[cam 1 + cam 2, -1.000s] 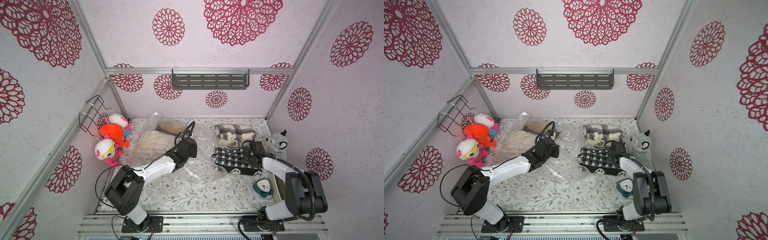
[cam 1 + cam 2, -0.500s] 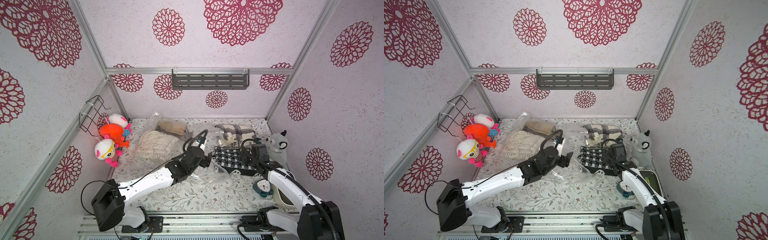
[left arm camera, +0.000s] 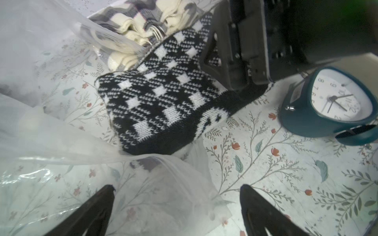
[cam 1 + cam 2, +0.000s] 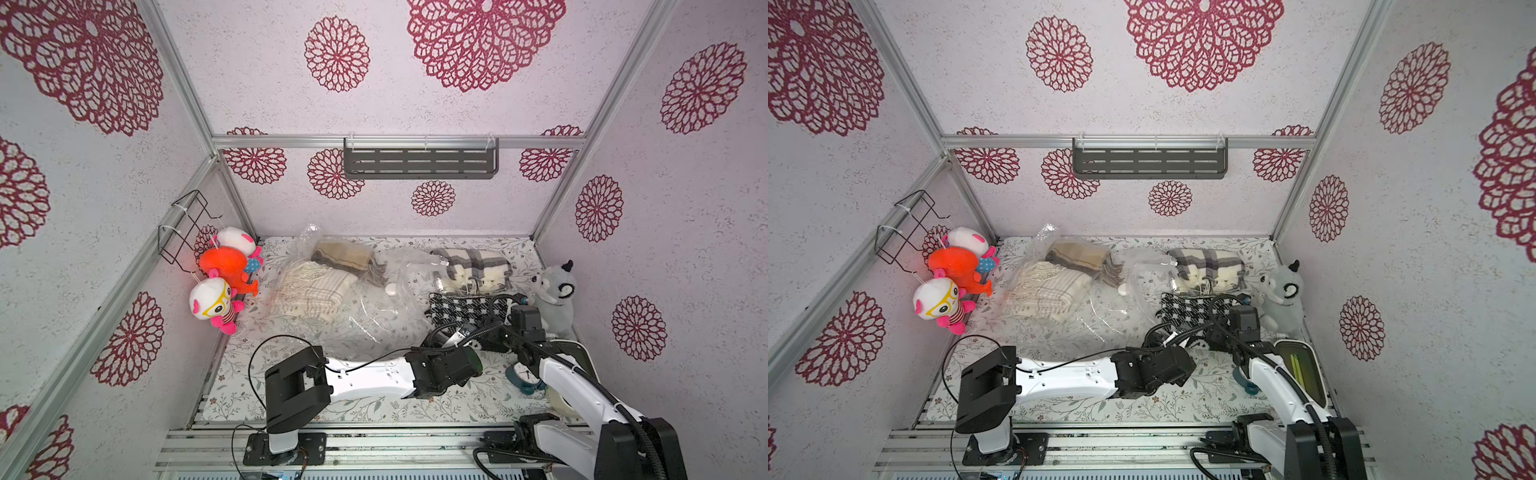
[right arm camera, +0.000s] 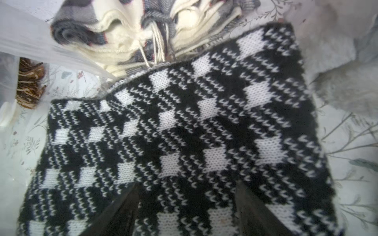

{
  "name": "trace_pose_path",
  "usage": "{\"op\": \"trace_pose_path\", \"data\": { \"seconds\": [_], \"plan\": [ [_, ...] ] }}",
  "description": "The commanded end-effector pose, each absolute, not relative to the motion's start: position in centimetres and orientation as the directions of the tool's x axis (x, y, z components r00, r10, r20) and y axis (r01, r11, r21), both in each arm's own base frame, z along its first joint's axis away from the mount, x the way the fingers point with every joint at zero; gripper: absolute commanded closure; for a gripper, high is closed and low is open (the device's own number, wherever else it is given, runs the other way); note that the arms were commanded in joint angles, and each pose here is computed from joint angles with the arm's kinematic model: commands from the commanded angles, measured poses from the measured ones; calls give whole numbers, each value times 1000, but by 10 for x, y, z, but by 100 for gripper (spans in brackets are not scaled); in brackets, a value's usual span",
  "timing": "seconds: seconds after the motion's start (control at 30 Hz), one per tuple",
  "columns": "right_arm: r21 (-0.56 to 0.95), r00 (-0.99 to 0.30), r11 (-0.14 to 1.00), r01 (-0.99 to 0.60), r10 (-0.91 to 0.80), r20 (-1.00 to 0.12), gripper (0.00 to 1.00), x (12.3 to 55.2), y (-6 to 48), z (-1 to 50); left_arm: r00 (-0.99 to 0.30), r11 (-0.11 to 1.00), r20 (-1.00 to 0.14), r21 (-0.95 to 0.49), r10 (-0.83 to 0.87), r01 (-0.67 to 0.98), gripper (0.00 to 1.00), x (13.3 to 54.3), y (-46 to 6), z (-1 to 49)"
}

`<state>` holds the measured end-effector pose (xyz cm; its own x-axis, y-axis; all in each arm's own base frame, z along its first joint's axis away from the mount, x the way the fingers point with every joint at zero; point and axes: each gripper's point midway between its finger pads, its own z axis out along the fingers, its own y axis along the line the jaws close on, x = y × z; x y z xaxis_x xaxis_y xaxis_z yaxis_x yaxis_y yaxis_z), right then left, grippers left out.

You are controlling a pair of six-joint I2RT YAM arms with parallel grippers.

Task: Take the scarf out of the vacuum bag
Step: Adjust the vacuum bag at the center of the board.

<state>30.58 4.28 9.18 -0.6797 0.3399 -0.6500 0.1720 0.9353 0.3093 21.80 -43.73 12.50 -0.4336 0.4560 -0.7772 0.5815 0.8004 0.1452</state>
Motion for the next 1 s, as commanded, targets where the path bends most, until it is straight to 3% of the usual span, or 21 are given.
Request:
{"op": "trace_pose_path", "data": {
  "seconds": [0.0, 0.13, 0.23, 0.4, 0.47, 0.53, 0.57, 0.77, 0.97],
  "plan": [
    [347, -654, 926, 149, 356, -668, 25, 310, 47, 101, -457, 832, -768, 174, 450, 526, 4, 229, -434, 126],
    [341, -643, 927, 156, 357, -677, 25, 307, 44, 105, -504, 844, -700, 282, 507, 457, 13, 235, -430, 98],
    [356, -641, 924, 142, 360, -678, 25, 306, 46, 107, -531, 847, -675, 291, 511, 445, 25, 239, -429, 83],
    [362, -643, 922, 134, 359, -676, 25, 304, 48, 107, -553, 840, -634, 385, 541, 381, 35, 242, -411, 69],
    [384, -655, 916, 112, 359, -665, 25, 304, 54, 105, -572, 838, -614, 358, 544, 412, 60, 239, -409, 57],
    [414, -665, 906, 83, 360, -654, 25, 305, 63, 103, -587, 834, -594, 357, 550, 421, 94, 236, -402, 52],
    [419, -673, 905, 76, 357, -648, 25, 305, 66, 100, -594, 833, -585, 367, 553, 414, 100, 236, -397, 52],
    [402, -705, 911, 91, 344, -621, 26, 309, 68, 85, -593, 842, -598, 378, 539, 385, 100, 231, -366, 65],
    [287, -726, 937, 197, 336, -600, 28, 310, 47, 65, -602, 849, -605, 436, 522, 298, 100, 225, -308, 86]
  ]
}}
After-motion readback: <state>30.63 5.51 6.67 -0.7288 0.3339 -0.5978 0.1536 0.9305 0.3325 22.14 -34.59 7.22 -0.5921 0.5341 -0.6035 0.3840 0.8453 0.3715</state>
